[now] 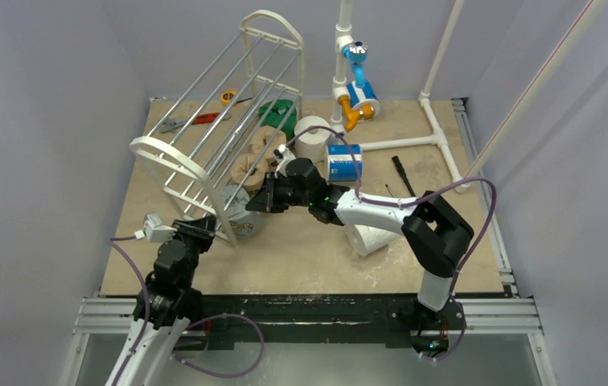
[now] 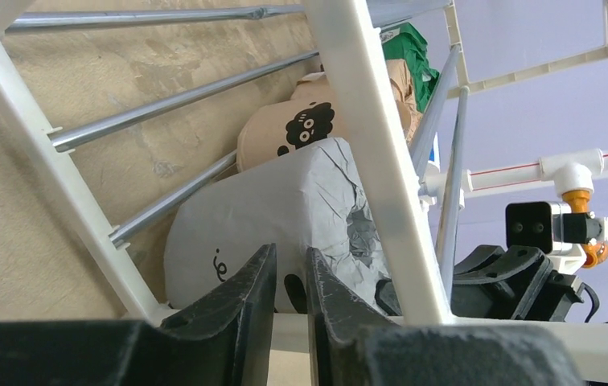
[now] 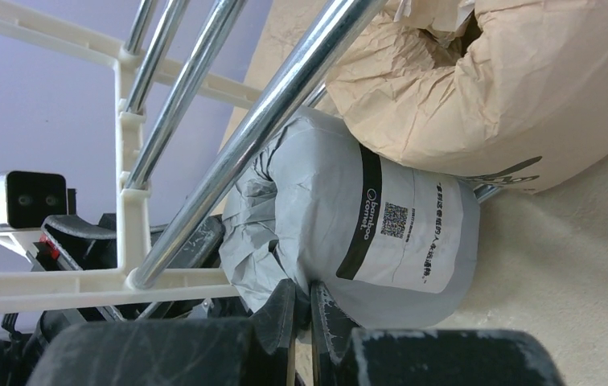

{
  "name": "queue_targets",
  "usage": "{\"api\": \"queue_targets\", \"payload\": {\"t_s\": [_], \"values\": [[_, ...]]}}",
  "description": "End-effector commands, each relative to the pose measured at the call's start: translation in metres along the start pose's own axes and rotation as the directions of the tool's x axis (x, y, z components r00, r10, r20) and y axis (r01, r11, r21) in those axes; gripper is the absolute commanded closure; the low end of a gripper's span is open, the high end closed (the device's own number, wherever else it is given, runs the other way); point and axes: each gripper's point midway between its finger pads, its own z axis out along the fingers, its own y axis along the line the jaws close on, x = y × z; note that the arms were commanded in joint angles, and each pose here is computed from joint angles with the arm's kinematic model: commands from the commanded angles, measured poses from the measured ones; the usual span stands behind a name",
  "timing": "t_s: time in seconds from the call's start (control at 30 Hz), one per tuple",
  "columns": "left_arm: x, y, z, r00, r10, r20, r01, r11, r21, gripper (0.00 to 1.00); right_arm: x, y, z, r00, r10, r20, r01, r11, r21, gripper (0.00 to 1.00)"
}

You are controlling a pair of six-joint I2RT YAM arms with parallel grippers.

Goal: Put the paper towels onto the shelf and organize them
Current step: Adjust the paper towel on the shelf.

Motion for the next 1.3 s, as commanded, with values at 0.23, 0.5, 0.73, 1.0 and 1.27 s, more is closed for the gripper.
{"api": "queue_targets", "payload": {"t_s": [0.23,0.5,0.73,1.0,1.27], "values": [[-0.044,-0.024,-0.033,0.991,0.048,0.129,-0.054,0.998,0.044,0.78,-0.037,0.061,-0.041,0.993,0.031,0.118,0.006,0.954,-0.299,1.0],[-0.053,-0.024,-0.042,0.986,0.059,0.154,-0.066,0.997,0.042,0.78,-0.039,0.072,-0.04,0.992,0.029,0.127,0.021,0.927,-0.375,1.0],[-0.056,-0.019,-0.048,0.984,0.064,0.165,-0.07,0.997,0.034,0.77,-0.035,0.065,-0.028,0.993,0.039,0.111,0.009,0.915,-0.404,1.0],[-0.055,-0.016,-0.048,0.984,0.075,0.16,-0.08,0.997,0.024,0.77,-0.031,0.053,-0.017,0.993,0.058,0.104,-0.009,0.907,-0.422,1.0],[-0.055,-0.017,-0.048,0.983,0.085,0.16,-0.09,0.996,0.025,0.77,-0.031,0.043,-0.01,0.991,0.069,0.113,-0.013,0.9,-0.436,1.0]]}}
